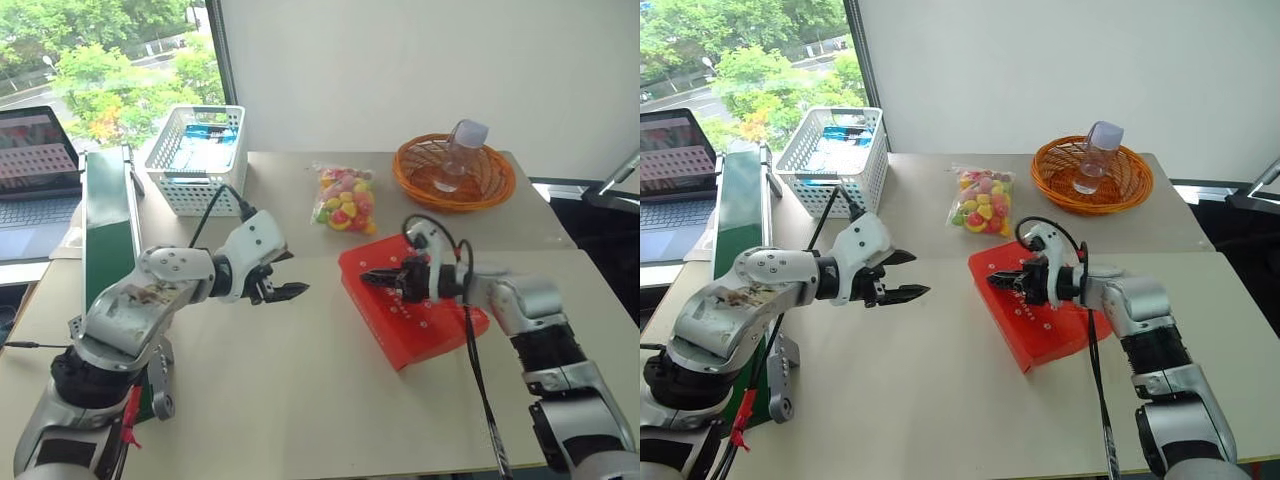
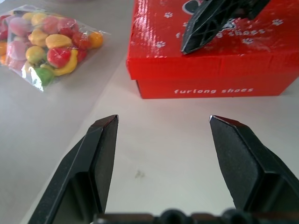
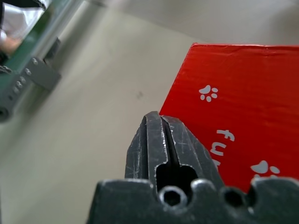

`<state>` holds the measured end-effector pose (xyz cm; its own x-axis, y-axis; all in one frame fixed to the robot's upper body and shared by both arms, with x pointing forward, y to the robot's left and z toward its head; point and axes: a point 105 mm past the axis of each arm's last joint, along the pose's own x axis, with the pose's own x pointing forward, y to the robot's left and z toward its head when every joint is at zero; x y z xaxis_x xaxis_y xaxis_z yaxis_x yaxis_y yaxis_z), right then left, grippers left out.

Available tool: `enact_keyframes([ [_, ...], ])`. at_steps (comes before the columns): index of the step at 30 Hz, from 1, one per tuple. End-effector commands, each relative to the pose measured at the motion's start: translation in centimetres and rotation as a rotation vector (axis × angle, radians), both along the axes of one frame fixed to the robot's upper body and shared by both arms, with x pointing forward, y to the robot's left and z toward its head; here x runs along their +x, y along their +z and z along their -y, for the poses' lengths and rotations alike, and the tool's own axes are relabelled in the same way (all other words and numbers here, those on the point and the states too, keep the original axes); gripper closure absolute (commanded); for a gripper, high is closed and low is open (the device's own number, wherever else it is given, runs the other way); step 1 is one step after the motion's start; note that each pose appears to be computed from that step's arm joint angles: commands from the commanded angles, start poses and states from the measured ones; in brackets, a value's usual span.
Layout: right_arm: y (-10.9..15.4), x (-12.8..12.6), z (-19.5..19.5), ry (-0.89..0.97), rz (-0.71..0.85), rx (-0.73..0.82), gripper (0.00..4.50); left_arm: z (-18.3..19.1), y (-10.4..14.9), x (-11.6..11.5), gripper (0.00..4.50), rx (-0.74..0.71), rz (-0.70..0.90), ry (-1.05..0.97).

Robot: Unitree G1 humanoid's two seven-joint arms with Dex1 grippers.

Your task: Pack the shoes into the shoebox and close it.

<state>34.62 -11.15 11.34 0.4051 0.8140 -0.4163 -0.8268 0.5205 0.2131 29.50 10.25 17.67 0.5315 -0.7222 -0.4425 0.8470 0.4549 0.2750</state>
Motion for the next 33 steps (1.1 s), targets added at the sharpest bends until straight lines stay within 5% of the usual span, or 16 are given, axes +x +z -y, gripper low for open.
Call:
enact_keyframes([
  [1,-2.4,-0.2,0.7,0.047,0.043,-0.211,4.42,-0.3,1.1,-0.1,1.2,-0.002,0.047,0.015],
  [11,8.7,-0.5,0.9,0.061,0.479,-0.037,4.42,-0.1,-0.4,-0.1,1.2,-0.033,0.004,-0.016],
  [16,8.2,-2.1,3.7,0.103,0.447,-0.156,4.42,0.3,-0.7,-0.4,1.2,-0.051,-0.007,-0.055],
  [17,8.1,-2.7,4.3,0.116,0.439,-0.166,3.79,0.4,-0.6,-0.6,1.2,-0.067,-0.006,-0.068],
  [22,7.8,-4.0,6.3,0.094,0.479,-0.269,2.33,0.1,-1.2,-0.5,1.2,-0.124,0.061,-0.075],
  [28,8.8,-6.0,7.4,0.037,0.47,-0.202,0.07,0.4,-1.2,-0.9,1.2,-0.201,0.104,-0.066],
  [33,8.7,-6.4,10.0,-0.089,0.424,-0.186,0.02,1.1,-1.8,-0.5,1.2,-0.218,0.131,-0.04],
])
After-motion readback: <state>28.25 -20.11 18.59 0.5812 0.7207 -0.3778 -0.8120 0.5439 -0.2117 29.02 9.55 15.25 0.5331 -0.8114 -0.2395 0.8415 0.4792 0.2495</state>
